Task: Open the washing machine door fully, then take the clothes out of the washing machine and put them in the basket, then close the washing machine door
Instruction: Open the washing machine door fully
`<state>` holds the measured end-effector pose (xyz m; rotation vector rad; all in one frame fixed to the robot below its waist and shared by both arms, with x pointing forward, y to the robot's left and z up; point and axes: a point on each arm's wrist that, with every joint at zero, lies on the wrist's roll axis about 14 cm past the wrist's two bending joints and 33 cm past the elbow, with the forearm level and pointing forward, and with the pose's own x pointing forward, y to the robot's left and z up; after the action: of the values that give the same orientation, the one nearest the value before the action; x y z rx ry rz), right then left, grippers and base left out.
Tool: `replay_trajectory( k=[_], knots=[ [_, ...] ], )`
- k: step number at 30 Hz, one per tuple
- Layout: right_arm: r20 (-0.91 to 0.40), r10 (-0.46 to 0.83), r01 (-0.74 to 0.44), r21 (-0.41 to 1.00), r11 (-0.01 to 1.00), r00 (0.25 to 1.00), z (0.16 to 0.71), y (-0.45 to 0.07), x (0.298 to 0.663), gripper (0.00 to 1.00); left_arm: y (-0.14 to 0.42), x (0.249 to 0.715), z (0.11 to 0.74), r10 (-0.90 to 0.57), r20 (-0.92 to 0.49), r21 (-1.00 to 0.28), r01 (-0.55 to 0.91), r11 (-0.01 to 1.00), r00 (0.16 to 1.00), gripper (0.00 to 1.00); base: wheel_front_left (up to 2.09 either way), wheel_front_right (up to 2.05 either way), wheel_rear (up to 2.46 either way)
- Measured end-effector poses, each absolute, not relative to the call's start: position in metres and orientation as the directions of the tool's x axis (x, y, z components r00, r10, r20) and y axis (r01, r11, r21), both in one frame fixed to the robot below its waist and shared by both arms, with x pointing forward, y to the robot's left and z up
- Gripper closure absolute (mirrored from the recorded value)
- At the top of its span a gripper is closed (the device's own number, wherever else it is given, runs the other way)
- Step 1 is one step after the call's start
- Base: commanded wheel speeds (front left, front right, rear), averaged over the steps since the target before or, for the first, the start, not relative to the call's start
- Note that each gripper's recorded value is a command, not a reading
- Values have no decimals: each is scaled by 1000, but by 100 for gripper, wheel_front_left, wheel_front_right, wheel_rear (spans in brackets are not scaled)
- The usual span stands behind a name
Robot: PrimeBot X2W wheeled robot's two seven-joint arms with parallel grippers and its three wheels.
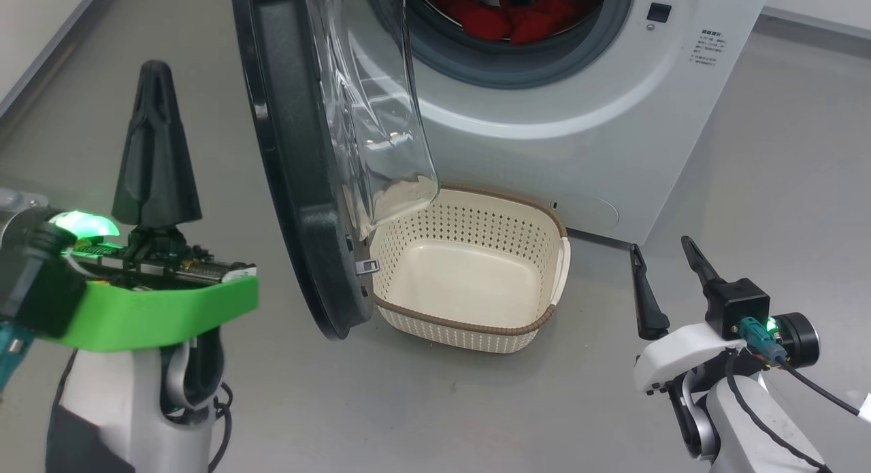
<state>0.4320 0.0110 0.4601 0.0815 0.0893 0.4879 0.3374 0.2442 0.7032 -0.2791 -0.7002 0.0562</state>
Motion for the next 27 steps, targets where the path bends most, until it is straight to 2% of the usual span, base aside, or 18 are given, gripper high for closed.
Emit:
replay_trajectory(
  k=[4,9,15,20,27],
  knots=[
    [-74,471,-462,110,880,879,457,13,430,0,205,335,724,27,680,-204,154,967,733,100,0,0,0],
    [-83,471,-461,108,881,878,453,13,430,0,153,335,722,-115,675,-161,298,941,728,100,0,0,0],
    [-85,476,-467,101,878,876,452,16,427,0,100,337,664,-271,526,-182,417,890,806,100,0,0,0],
    [-91,469,-461,97,882,879,449,13,427,0,81,336,625,-329,421,-211,444,871,845,100,0,0,0],
    [-104,457,-450,90,889,883,445,8,427,0,95,340,572,-298,267,-251,365,897,917,100,0,0,0]
  ],
)
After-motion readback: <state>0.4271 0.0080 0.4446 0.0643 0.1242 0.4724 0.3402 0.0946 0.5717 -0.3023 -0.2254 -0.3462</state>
